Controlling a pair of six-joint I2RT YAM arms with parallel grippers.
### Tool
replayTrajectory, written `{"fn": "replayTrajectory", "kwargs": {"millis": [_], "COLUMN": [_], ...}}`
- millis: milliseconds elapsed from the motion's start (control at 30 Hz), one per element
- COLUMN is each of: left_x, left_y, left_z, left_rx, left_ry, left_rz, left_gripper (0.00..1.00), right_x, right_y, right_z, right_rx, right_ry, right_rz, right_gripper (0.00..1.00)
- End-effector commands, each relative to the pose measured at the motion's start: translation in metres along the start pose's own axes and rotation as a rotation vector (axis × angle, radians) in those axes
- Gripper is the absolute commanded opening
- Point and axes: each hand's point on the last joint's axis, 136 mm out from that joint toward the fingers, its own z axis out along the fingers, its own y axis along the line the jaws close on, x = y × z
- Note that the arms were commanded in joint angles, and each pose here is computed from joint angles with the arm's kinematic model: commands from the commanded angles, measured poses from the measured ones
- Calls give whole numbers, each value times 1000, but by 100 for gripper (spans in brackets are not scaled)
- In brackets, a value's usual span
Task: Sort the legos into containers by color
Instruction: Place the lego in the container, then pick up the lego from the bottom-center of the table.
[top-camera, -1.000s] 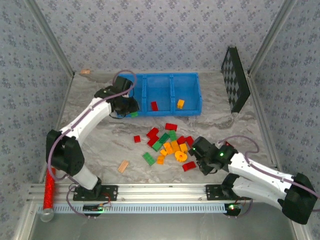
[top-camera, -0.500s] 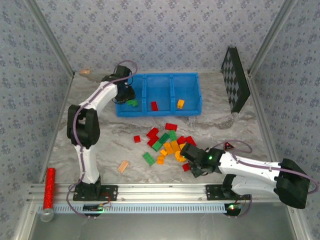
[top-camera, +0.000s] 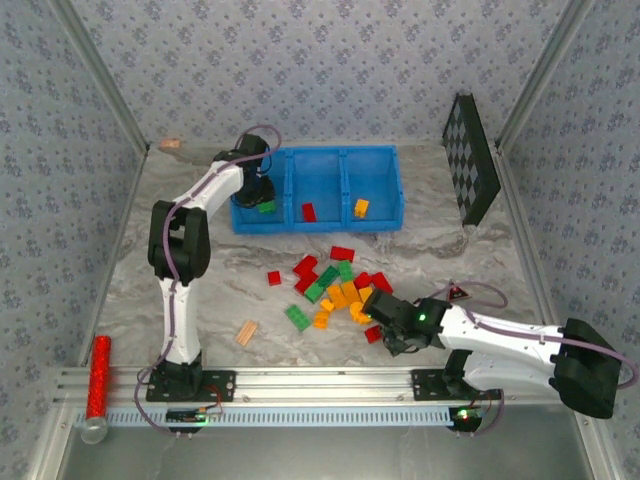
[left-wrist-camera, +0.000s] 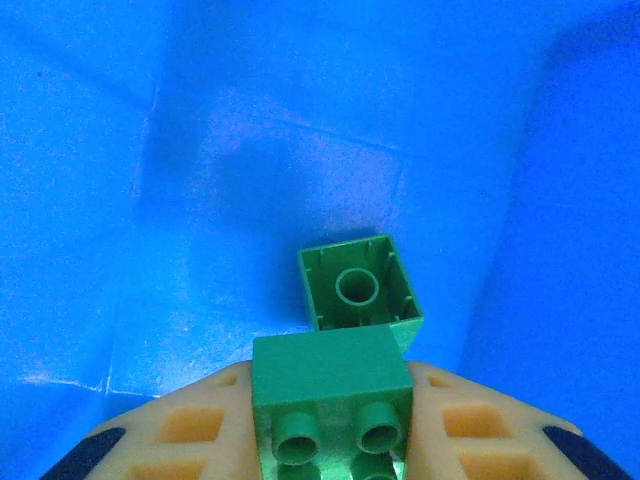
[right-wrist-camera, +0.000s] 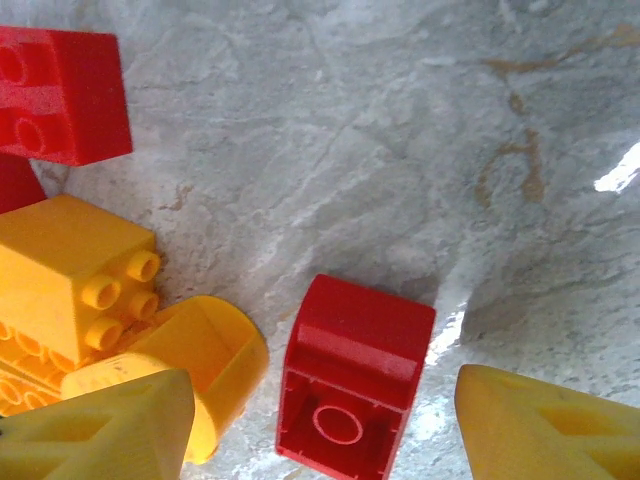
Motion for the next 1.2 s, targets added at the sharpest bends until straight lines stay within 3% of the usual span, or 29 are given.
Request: {"fn": "replayTrajectory", "kwargs": {"millis": [0,133,367,700,867,1033,1167], "left_x": [-7,-8,-5,-3,-10,-14,-7], "left_y": [0,-1,3,2,-4,-9,-3], "left_z": [-1,3,17,14,-11,-53,-90], "left_rx": [0,-3,-24,-15,16,63,72], "left_ry": [-7,-1,26,39,2,-44,-82], "left_rz": [-3,-1,5,8,14,30,63], "left_gripper": [27,28,31,58,61,63,64], "right_x": [-7,-4,-2,-3,-2,-5,-13], "right_y": [-18,-19,-18,-19,-16,-20,-23], "right_z": [6,11,17,33,39,44,44], "right_rx": [57,67,70,105,130,160,175], "right_ry": [-31,-25,-11,-3,6,2,-1], "right_rz": [170,173,180,161,132,104,50], "right_gripper": [69,64,64,63,53,37,32]}}
